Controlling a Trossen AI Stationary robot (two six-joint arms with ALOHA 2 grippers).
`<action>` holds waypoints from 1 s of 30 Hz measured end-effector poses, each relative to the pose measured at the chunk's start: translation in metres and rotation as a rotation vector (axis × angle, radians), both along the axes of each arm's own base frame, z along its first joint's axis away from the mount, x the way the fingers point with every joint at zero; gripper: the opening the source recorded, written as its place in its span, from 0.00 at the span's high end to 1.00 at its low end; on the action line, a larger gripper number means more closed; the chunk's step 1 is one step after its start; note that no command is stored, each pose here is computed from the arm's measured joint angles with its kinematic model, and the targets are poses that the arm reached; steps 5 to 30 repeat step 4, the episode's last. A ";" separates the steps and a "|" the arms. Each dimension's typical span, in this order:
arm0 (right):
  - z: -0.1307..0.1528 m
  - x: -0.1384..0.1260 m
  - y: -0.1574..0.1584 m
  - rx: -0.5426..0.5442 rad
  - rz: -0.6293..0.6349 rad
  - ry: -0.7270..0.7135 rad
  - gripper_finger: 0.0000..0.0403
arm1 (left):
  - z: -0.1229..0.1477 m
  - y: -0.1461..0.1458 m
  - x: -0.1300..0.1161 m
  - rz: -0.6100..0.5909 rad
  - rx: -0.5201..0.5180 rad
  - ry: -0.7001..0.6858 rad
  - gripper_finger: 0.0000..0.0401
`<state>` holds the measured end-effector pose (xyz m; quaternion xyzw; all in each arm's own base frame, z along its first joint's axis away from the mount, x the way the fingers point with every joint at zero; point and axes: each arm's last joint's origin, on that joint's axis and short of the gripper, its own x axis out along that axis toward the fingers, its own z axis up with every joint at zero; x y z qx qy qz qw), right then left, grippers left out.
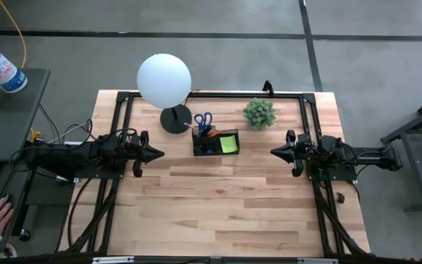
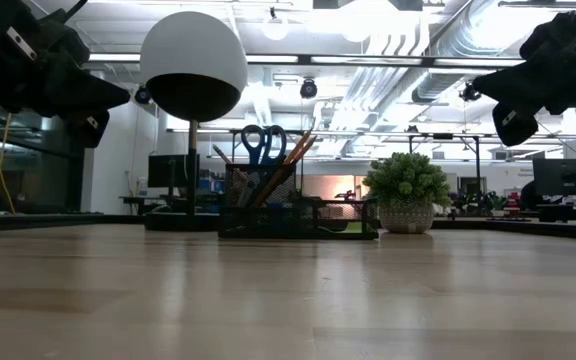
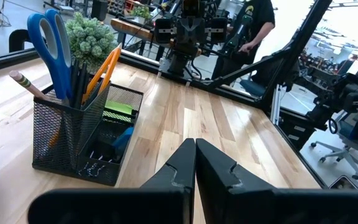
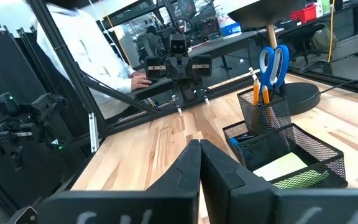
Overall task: Pick and place office supplies into organizer
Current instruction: Return to Home Position
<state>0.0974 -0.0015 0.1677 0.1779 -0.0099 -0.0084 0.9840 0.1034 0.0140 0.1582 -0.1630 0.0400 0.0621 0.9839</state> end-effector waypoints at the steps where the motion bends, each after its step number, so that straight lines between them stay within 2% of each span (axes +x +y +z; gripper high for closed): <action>1: 0.000 0.000 0.000 0.000 0.000 0.000 1.00 | 0.000 0.000 0.000 0.000 0.000 0.000 1.00; 30: 0.000 0.000 0.000 0.000 0.000 0.000 1.00 | 0.000 0.000 0.000 0.000 0.000 0.000 1.00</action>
